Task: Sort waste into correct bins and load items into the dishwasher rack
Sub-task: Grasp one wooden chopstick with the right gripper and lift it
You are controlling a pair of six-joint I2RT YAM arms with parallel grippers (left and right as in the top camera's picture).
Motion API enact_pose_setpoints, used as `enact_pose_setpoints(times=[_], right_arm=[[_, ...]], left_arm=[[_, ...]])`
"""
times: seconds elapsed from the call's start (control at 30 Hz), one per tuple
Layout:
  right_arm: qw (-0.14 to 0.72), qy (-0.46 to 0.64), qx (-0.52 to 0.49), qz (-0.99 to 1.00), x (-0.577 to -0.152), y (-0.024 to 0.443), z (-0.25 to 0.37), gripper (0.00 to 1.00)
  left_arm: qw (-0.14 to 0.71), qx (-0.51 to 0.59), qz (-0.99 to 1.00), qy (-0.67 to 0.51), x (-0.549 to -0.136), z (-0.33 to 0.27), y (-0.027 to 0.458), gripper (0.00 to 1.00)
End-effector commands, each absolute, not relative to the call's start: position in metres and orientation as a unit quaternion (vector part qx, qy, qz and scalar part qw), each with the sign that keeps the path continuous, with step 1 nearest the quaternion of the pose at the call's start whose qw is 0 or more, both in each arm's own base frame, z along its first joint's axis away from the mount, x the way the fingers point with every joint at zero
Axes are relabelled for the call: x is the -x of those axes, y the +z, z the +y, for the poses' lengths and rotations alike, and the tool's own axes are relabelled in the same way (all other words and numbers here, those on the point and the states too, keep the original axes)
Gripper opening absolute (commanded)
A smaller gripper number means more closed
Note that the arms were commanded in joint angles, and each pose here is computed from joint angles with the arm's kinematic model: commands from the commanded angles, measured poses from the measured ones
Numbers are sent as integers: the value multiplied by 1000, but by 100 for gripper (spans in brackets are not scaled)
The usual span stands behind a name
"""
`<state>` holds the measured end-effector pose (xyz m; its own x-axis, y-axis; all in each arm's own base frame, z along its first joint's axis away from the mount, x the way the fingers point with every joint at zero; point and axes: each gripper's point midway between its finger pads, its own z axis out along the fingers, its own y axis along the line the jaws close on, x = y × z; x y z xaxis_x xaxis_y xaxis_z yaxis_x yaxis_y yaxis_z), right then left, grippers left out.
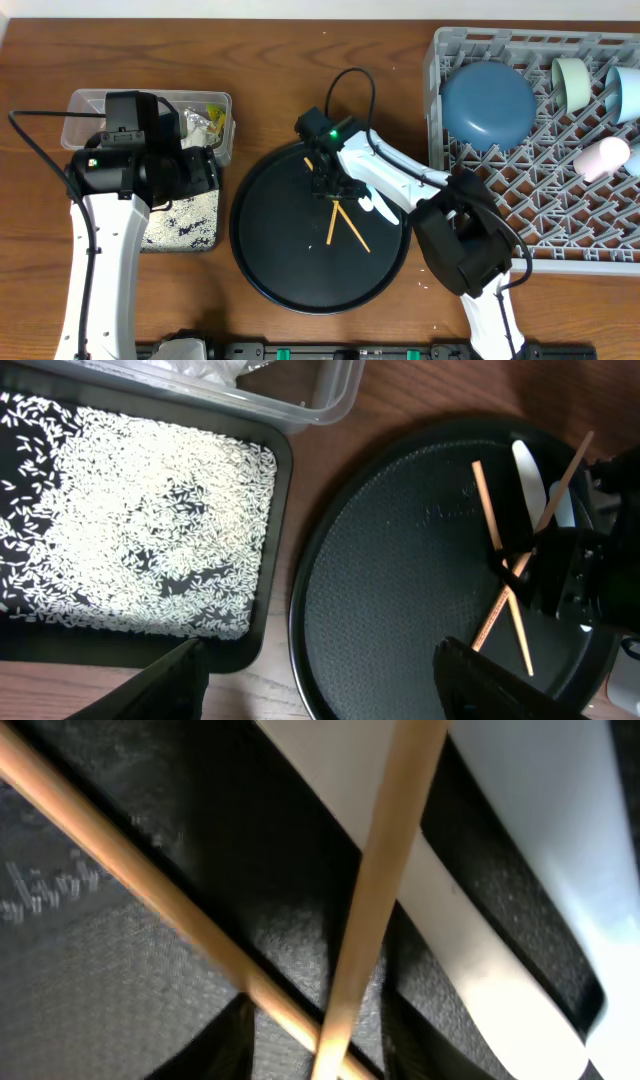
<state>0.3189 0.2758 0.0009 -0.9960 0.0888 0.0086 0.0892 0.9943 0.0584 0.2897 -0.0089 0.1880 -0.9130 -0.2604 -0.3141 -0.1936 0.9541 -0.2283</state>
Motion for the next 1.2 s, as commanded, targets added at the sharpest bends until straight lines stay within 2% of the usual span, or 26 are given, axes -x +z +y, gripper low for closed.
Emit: enact_pose_setpoints(times=[0.0, 0.07, 0.2, 0.4, 0.8, 1.17], right_arm=[[12, -11, 53, -998, -312, -16, 267, 19], [12, -11, 52, -998, -312, -17, 266, 8], [12, -9, 51, -999, -313, -14, 265, 1], [1, -13, 44, -999, -321, 2, 257, 1], [-74, -29, -10, -997, -336, 67, 248, 1], [-77, 1, -39, -996, -332, 85, 225, 1]], left_arm=[[177, 120, 972, -94, -289, -6, 191, 73], [177, 120, 972, -94, -289, -6, 191, 73], [177, 120, 972, -94, -289, -6, 191, 73], [177, 120, 972, -94, -289, -6, 191, 73], [177, 120, 972, -94, -289, -6, 191, 73], [177, 120, 972, -94, -289, -6, 191, 73]])
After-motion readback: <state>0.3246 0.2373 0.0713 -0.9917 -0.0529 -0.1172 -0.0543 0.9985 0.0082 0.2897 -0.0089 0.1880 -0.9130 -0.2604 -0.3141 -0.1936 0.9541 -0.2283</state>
